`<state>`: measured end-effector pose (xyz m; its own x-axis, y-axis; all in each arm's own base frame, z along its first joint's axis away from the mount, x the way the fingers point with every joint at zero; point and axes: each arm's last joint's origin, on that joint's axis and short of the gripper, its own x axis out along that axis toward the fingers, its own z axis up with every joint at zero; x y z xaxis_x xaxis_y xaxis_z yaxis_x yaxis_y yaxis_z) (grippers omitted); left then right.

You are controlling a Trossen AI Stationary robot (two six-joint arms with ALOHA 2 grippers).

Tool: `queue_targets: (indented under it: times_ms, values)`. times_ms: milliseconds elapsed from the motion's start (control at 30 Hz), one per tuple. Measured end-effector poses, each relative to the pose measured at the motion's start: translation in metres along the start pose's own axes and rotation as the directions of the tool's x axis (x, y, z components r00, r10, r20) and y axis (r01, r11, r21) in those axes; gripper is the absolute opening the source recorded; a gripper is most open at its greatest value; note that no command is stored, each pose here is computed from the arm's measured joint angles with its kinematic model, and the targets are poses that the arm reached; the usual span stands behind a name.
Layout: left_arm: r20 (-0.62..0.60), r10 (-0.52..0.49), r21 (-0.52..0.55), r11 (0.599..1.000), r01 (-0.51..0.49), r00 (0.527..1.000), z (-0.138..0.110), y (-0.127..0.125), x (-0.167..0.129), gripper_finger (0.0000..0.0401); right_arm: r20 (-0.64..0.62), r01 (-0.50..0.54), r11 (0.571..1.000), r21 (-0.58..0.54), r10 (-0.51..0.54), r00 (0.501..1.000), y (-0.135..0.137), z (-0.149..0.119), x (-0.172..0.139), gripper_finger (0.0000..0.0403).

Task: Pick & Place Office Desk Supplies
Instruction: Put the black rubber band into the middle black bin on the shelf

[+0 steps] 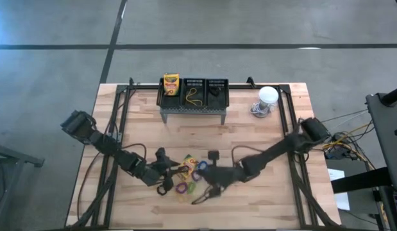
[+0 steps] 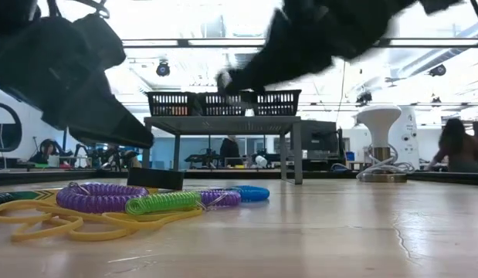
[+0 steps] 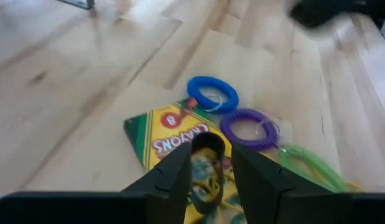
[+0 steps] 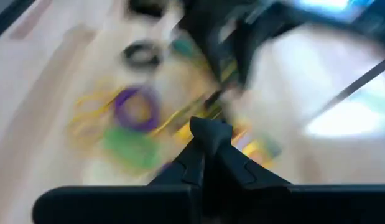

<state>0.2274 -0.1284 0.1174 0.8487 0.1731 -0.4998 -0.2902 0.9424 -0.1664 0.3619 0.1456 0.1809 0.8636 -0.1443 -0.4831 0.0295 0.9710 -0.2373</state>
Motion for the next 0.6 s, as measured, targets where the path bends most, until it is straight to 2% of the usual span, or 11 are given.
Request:
queue_targets:
  times_ms: [67, 233, 300, 367, 500, 600]
  values:
    - [0.029, 0.015, -0.006, 1.000, -0.015, 0.999, 0.001, -0.001, -0.001, 0.0122, 0.037, 0.081, 0.996, -0.046, -0.079, 0.996, -0.028, 0.019, 0.003, 0.0013]
    - [0.054, 0.064, 0.002, 0.998, -0.064, 0.996, -0.003, -0.001, 0.001, 0.0122, 0.100, 0.280, 0.960, -0.001, -0.279, 0.955, -0.128, 0.063, 0.021, 0.0013]
    - [0.054, 0.075, 0.008, 0.997, -0.076, 0.996, -0.005, 0.000, 0.002, 0.0122, 0.095, 0.337, 0.941, 0.035, -0.338, 0.936, -0.170, 0.072, 0.025, 0.0013]
    - [0.049, 0.081, 0.015, 0.997, -0.082, 0.996, -0.007, 0.000, 0.003, 0.0122, 0.072, 0.367, 0.922, 0.121, -0.377, 0.924, -0.211, 0.077, 0.024, 0.0013]
    - [0.036, 0.080, 0.022, 0.997, -0.080, 0.996, -0.010, 0.000, 0.004, 0.0122, -0.012, 0.286, 0.917, 0.277, -0.294, 0.956, -0.279, 0.070, 0.018, 0.0013]
    - [0.028, 0.076, 0.029, 0.997, -0.077, 0.997, -0.011, 0.000, 0.005, 0.0122, -0.009, 0.194, 0.902, 0.386, -0.206, 0.978, -0.309, 0.060, 0.016, 0.0021]
